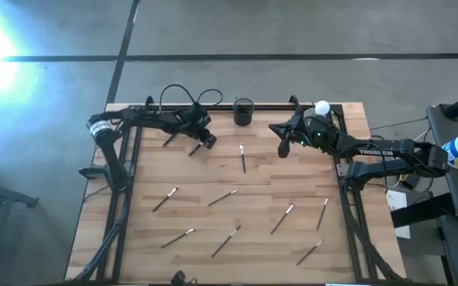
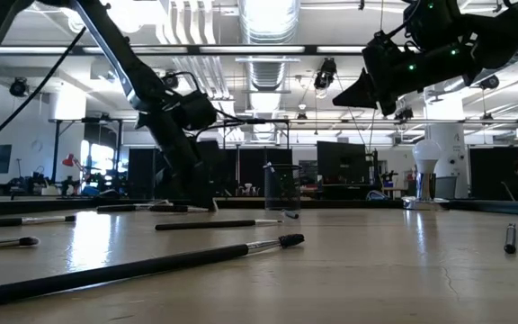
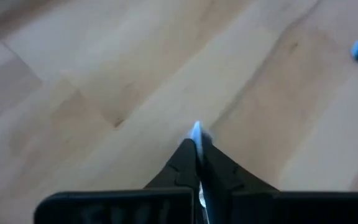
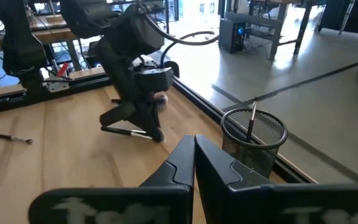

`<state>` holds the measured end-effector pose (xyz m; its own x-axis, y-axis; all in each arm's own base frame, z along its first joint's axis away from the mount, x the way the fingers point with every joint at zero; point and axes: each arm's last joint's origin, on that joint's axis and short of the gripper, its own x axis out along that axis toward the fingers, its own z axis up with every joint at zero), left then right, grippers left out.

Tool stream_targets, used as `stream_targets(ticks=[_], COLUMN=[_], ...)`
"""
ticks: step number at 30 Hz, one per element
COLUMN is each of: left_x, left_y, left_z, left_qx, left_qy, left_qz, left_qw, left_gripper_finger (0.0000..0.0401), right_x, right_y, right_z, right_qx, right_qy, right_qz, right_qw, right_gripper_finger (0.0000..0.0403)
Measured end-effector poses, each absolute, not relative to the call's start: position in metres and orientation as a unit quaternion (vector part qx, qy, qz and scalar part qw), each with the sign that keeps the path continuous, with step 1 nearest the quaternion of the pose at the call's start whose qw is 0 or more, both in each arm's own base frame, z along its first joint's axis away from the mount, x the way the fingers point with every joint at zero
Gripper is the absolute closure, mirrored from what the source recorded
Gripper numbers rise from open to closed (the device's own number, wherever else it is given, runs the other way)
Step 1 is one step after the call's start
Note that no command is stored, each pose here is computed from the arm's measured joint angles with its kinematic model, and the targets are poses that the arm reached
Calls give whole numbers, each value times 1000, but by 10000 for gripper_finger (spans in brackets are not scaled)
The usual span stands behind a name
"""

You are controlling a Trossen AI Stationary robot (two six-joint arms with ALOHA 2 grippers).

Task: Put items in baskets/containers
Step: Put the black foundation brush into the black pen holder

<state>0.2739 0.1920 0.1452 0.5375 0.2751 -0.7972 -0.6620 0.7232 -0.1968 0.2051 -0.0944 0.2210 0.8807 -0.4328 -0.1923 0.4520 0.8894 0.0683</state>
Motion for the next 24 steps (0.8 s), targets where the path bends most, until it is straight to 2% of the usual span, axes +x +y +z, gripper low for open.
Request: stream_targets(ticks=[7,11,17,24], left_x=[260,250,242,273], left_y=[165,143,126,146], left_z=[195,211,221,232], left_qx=[-235,-220,-192,-117], left_qy=[228,90,-84,-127], left_qz=[271,240,188,173], left_qw=[905,941,960,970], left_gripper_finger=[400,400,401,401], right_x=[205,211,228,238], right_y=[-94,-93,-94,-97], right_z=[220,215,203,198], right_qx=[82,104,120,123], right_qy=[82,79,61,27], right_qz=[-229,-222,-198,-169], right_qw=[967,966,971,978], right_gripper_finger=[394,394,377,341])
